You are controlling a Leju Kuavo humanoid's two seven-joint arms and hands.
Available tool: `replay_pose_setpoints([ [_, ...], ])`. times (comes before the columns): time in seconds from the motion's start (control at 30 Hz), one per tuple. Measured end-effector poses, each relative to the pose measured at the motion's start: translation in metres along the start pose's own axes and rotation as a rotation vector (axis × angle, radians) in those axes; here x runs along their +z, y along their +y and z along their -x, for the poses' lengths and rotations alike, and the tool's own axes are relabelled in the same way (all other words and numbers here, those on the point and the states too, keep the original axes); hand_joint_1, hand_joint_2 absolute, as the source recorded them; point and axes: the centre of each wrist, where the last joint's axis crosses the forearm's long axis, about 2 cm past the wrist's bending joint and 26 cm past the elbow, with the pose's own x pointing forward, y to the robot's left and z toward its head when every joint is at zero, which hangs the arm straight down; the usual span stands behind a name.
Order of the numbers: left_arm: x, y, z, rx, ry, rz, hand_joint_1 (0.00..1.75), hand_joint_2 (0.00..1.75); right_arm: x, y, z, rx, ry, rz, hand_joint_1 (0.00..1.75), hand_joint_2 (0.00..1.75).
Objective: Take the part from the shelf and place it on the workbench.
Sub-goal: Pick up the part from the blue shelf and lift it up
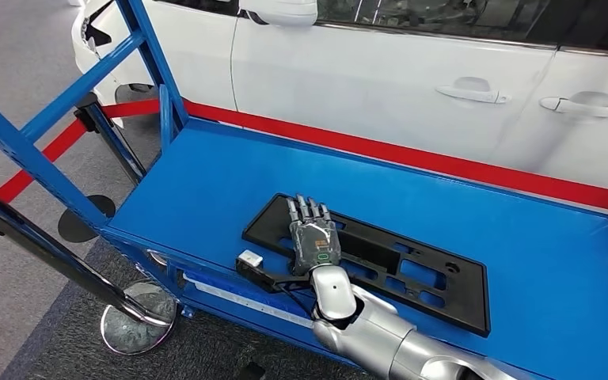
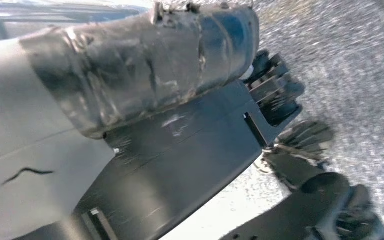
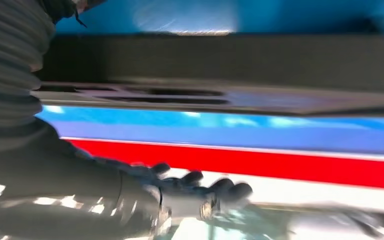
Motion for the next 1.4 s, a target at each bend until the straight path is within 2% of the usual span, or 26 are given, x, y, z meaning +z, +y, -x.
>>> replay_pose_setpoints([
  [0.23,0.0,0.0,0.002,0.002,0.002,0.007,0.0,0.0,-0.008,-0.006,0.037,0.005,0.084,0.035,0.0,1.75],
  [0.27,0.0,0.0,0.002,0.002,0.002,0.008,0.0,0.0,-0.008,-0.006,0.042,0.01,0.093,0.041,0.17,1.75],
  [0.37,0.0,0.0,0.002,0.001,0.003,0.008,0.0,0.0,-0.006,-0.003,0.06,0.026,0.12,0.048,1.38,1.75],
  [0.4,0.0,0.0,0.002,0.0,0.003,0.008,0.0,0.0,-0.006,-0.002,0.065,0.03,0.128,0.047,1.62,1.75],
  [0.6,0.0,0.0,0.002,-0.009,0.001,0.008,0.0,0.0,-0.006,-0.005,0.08,0.012,0.16,0.04,1.68,1.75],
  [1.0,-0.004,0.011,0.0,-0.046,0.011,-0.038,0.0,0.0,-0.004,-0.005,0.083,-0.057,0.193,0.029,1.68,1.75],
  [1.2,-0.005,0.016,0.006,-0.065,0.015,-0.056,0.0,0.0,-0.004,-0.006,0.084,-0.068,0.199,0.037,1.72,1.75],
  [1.33,-0.005,0.017,0.006,-0.077,0.004,-0.088,0.0,1.75,-0.003,-0.004,0.085,-0.085,0.208,0.039,1.75,1.75],
  [1.4,-0.005,0.017,0.006,-0.084,-0.002,-0.11,0.0,1.75,-0.001,-0.001,0.085,-0.1,0.211,0.047,1.75,1.75],
])
